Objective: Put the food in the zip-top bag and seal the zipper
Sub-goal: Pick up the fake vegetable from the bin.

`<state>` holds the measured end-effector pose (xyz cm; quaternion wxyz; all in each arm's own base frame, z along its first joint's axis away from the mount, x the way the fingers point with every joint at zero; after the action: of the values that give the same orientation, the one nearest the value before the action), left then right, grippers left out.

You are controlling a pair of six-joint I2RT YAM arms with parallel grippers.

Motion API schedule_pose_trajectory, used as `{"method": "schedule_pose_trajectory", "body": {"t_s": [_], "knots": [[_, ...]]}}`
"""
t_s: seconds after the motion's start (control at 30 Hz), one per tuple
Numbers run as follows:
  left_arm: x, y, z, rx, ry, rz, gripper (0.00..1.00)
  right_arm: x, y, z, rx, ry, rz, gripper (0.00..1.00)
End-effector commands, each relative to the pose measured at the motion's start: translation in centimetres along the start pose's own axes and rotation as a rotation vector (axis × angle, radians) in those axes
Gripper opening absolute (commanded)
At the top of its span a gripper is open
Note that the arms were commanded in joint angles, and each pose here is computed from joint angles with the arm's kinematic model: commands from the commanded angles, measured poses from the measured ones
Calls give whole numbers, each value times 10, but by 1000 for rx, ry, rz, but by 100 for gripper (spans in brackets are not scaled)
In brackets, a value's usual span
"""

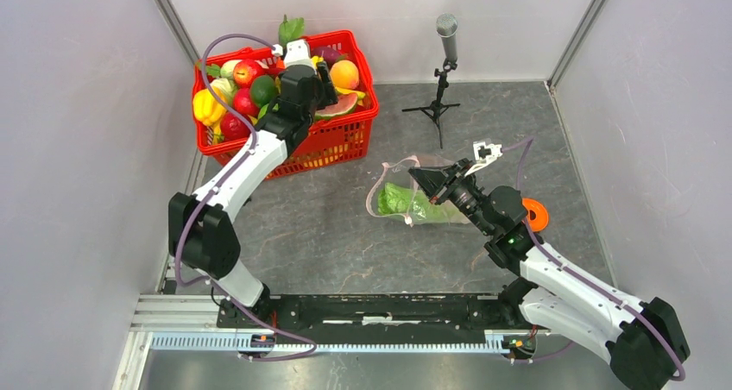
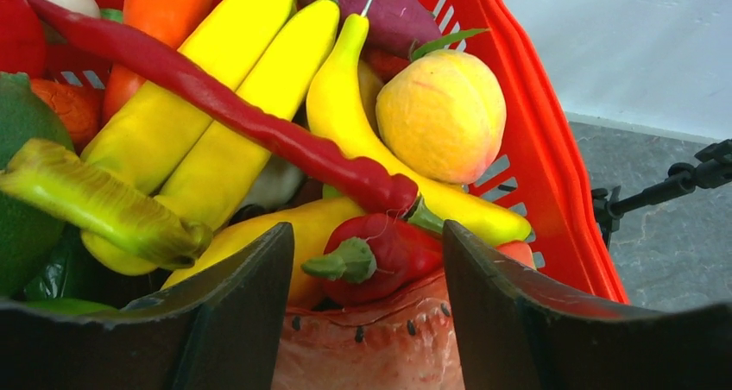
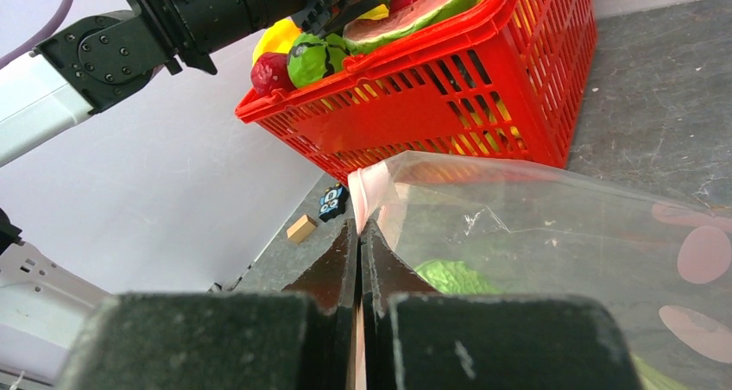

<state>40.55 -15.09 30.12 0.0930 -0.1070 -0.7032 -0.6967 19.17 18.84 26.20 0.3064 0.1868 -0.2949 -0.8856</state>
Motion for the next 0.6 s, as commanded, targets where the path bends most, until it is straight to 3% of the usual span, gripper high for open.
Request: {"method": "schedule_pose_trajectory", "body": {"t_s": [0.0, 0.3, 0.47, 0.57], "knots": [[-7, 29, -1, 43, 1, -103, 66, 1, 8, 10, 6, 47, -46, 0], [-7, 24, -2, 45, -12, -102, 34, 1, 8, 9, 10, 40, -49, 0], [-7, 22, 0, 23, -9, -102, 27, 2, 8, 9, 6, 44, -47, 0], [-5, 22, 2, 16, 1, -108, 9, 2, 8, 9, 4, 46, -48, 0]]}}
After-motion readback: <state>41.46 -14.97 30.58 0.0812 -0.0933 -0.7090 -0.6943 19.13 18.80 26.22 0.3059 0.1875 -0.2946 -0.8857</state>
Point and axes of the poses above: each gripper's point midway between its finger pads, its own x axis back along the fingers, its own z axis along the line the jaws close on, y = z × x, the point moved 8 cm from there along x, back along the fingers, and after that the axes turned 13 degrees about -x, right-handed, at the moved point
